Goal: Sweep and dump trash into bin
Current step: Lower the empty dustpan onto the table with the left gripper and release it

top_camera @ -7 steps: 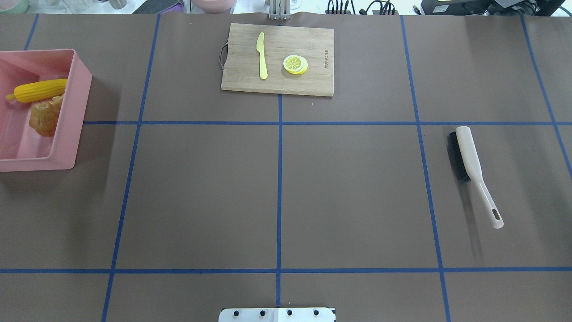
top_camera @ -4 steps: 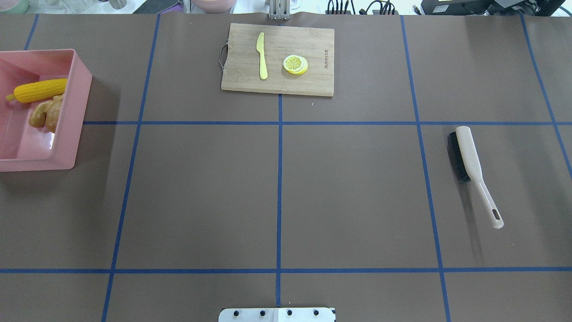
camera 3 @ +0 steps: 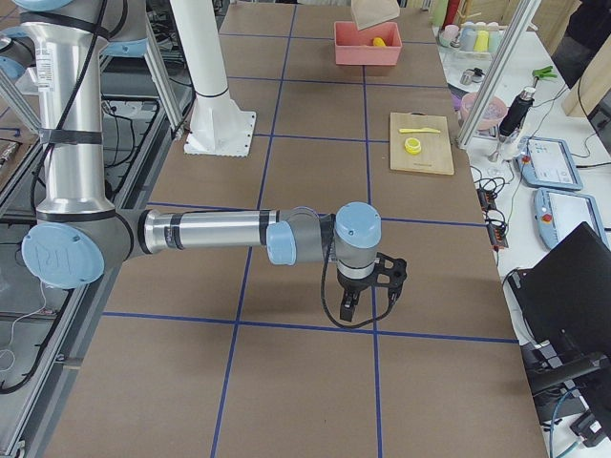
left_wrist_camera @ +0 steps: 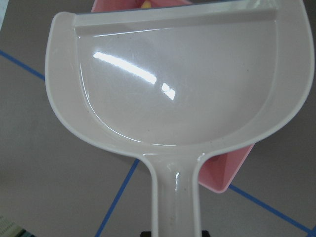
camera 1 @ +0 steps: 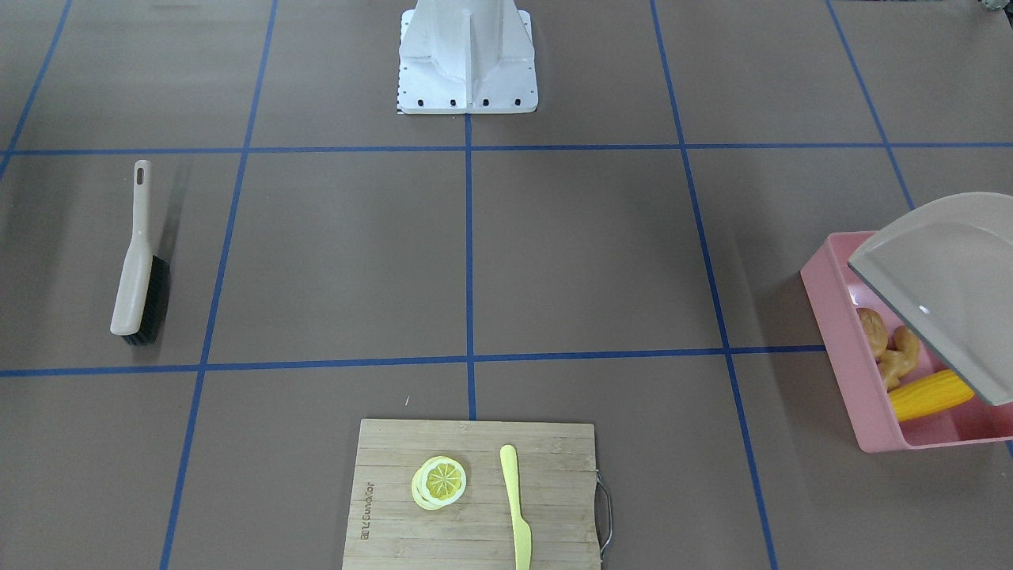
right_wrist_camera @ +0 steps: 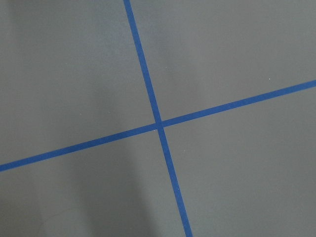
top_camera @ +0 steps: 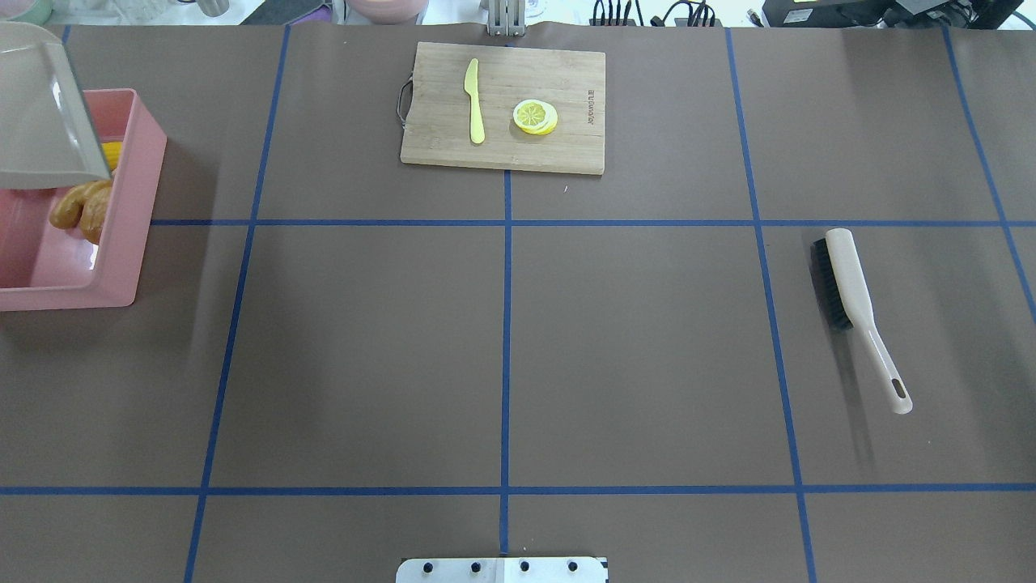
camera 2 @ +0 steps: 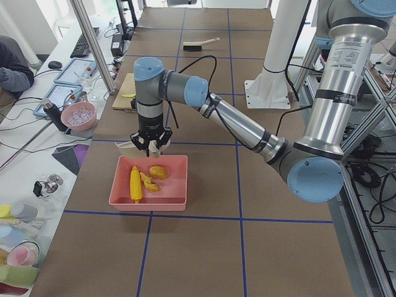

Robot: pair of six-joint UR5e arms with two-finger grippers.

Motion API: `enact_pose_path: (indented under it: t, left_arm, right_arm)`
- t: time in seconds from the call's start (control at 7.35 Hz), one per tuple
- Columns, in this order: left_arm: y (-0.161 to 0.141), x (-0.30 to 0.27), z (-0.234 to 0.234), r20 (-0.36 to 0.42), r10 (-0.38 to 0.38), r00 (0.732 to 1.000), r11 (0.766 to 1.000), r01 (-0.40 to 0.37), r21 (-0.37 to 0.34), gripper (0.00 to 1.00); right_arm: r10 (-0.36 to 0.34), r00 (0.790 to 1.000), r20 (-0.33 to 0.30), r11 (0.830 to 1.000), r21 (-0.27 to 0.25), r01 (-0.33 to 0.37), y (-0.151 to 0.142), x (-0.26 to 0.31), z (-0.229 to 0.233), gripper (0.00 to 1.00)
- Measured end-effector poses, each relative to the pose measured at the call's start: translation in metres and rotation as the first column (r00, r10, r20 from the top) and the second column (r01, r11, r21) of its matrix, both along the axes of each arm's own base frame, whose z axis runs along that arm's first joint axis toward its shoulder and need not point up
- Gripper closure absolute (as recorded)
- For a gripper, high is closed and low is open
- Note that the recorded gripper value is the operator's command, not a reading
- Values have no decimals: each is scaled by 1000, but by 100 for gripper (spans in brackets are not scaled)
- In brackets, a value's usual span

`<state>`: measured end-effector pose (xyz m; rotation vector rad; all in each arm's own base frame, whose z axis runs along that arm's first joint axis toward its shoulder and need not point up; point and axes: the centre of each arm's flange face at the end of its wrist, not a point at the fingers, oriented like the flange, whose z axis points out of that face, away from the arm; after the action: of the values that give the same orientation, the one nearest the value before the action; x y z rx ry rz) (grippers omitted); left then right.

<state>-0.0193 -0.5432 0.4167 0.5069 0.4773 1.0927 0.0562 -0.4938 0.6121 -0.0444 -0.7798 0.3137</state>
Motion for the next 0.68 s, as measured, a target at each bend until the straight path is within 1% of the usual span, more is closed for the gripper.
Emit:
enact_pose_path:
  t: [0.14,0.27,0.41,0.54,0.68]
  left_arm:
    - [-5,39,-18,-28,72,997,993,-69,91,94]
    - [-3,91,-39,-43,168,985,971,-158,179,94]
    - [7,150,-59,-53,275,960,929,-251,273,94]
    - [24,201,-73,-60,371,926,877,-329,352,94]
    - [44,242,-83,-74,443,893,832,-379,406,94]
  right_arm:
    - [8,1000,8,1000,-19,-8,1,-1,0,0]
    - [13,1000,11,1000,-26,-12,0,-1,-4,0]
    - [15,1000,11,999,-31,-15,0,-1,-12,0]
    - [15,1000,12,999,-39,-15,2,-1,-14,0]
    - [15,1000,13,999,-44,-14,4,-1,-12,0]
